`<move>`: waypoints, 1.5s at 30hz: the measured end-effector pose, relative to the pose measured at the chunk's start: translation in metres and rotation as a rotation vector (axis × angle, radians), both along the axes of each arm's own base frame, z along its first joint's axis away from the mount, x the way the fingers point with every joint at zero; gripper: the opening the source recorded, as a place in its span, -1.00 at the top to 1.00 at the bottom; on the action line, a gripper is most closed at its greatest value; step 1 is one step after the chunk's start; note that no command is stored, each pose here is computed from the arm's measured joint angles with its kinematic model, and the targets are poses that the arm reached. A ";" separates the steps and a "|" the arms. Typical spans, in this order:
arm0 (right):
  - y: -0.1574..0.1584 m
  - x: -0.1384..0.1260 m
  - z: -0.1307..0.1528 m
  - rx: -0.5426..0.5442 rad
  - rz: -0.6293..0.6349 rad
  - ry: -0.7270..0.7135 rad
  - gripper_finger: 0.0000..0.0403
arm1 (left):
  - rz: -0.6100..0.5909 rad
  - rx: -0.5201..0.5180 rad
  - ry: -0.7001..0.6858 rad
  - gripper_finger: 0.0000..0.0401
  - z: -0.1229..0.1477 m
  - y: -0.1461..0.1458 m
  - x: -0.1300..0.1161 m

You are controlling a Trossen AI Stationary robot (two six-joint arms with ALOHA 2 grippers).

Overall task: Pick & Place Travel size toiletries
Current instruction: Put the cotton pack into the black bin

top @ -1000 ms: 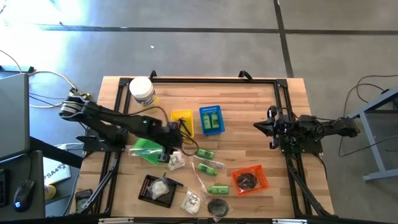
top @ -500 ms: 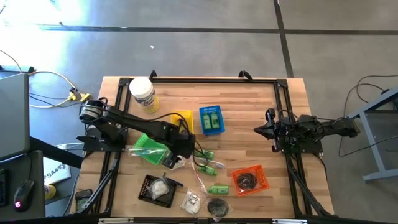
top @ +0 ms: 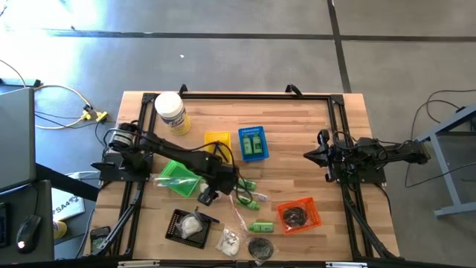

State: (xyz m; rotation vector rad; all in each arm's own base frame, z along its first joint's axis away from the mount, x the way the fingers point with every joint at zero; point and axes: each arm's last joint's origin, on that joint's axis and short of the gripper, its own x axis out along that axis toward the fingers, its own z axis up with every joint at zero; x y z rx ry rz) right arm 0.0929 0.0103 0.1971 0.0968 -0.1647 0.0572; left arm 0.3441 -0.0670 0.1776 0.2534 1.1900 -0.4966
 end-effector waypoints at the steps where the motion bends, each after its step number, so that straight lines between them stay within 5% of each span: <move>1: 0.000 0.000 0.000 0.000 0.000 -0.001 0.99 | -0.005 0.005 0.017 -0.07 -0.003 0.000 -0.001; 11: 0.000 0.000 0.000 0.000 0.000 0.000 0.99 | -0.005 0.026 0.056 0.00 -0.016 0.000 0.002; 21: 0.000 0.000 0.000 0.003 0.001 0.000 0.99 | 0.041 0.009 0.068 0.92 -0.015 0.000 0.001; 28: 0.000 0.000 0.000 0.004 0.000 0.000 0.99 | 0.061 0.016 0.089 0.87 0.017 -0.007 0.008; 38: 0.000 0.000 0.000 0.002 0.015 -0.003 0.99 | -0.127 -0.044 0.070 0.95 0.100 -0.064 0.003; 45: 0.000 0.000 0.002 0.004 0.014 -0.015 0.99 | -0.103 -0.084 0.110 0.95 0.109 -0.110 -0.017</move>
